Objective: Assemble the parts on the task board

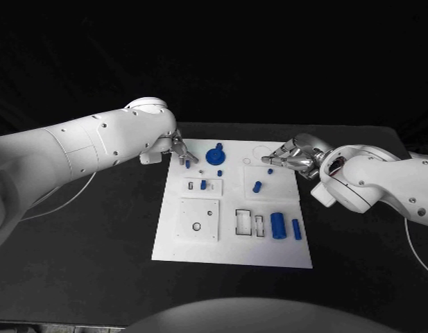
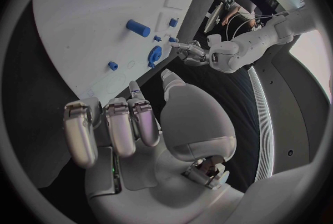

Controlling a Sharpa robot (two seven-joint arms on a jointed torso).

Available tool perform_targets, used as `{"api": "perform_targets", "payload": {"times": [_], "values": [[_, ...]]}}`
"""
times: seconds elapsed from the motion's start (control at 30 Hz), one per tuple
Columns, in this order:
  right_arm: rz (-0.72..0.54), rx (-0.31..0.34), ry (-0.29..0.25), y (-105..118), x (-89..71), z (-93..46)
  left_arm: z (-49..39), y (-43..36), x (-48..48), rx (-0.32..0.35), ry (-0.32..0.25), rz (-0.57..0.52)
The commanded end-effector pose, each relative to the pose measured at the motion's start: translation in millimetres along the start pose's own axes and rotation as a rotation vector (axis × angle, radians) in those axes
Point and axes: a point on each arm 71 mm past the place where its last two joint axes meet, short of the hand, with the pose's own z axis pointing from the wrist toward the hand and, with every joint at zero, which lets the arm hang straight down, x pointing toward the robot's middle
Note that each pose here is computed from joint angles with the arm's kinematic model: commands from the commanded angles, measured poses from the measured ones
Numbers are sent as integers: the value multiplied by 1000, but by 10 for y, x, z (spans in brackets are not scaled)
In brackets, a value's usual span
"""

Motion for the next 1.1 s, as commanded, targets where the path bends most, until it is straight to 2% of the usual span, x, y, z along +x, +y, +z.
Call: {"api": "perform_targets", "payload": {"times": [0.03,1.1], "values": [[-10,-7,3,10,11,-1,2,-24,26,11,26,22],[-11,-10,7,24,24,5,19,9,38,3,35,6]]}}
